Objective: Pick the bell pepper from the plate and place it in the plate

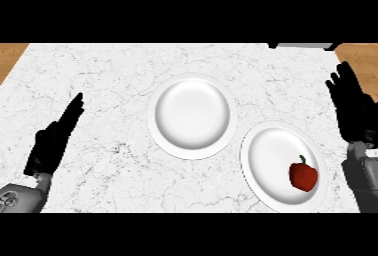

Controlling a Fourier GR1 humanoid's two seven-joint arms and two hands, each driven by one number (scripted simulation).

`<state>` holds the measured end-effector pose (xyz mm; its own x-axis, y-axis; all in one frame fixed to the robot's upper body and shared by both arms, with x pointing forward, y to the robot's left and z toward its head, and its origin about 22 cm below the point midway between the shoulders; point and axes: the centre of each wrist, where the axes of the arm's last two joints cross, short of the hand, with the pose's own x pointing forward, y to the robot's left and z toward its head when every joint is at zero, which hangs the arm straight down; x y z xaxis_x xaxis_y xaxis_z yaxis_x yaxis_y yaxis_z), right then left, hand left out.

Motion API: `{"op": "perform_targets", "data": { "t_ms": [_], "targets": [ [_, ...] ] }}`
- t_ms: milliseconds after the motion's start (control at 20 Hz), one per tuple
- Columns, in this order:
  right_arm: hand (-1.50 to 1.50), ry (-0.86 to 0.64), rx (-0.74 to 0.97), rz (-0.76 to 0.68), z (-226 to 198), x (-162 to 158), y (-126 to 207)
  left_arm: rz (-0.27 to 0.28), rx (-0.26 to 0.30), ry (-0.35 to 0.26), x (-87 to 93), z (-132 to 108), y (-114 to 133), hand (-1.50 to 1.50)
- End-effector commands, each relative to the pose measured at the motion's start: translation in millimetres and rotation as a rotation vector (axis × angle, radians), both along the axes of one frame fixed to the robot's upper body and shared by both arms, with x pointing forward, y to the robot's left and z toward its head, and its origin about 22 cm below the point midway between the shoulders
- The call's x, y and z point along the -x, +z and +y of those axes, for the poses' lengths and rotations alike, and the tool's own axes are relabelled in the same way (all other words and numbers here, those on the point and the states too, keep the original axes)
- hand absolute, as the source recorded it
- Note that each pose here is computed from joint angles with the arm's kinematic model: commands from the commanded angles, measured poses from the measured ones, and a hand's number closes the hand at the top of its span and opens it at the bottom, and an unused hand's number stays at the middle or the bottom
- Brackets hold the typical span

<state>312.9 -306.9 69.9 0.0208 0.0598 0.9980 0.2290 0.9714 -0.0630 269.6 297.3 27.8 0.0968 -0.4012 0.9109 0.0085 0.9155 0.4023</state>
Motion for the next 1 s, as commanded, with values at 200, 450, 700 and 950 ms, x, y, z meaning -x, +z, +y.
{"op": "perform_targets", "data": {
  "t_ms": [200, 450, 700, 950],
  "targets": [
    [1.50, 0.315, 0.020, -0.114, -62, 29, 4, -0.013, 0.158, 0.114, -15.1, 2, 2, 0.00],
    [-1.50, -0.093, 0.276, -0.204, -104, 73, -39, 0.041, 0.253, 0.114, 2.5, -1, -10, 0.00],
    [-1.50, 0.188, 0.283, -0.189, -122, 131, -107, 0.034, 0.244, 0.069, -7.8, -4, 9, 0.00],
    [-1.50, 0.284, 0.496, -0.093, -148, 143, -105, 0.047, 0.257, 0.080, -18.4, -14, 9, 0.00]
  ]
}}
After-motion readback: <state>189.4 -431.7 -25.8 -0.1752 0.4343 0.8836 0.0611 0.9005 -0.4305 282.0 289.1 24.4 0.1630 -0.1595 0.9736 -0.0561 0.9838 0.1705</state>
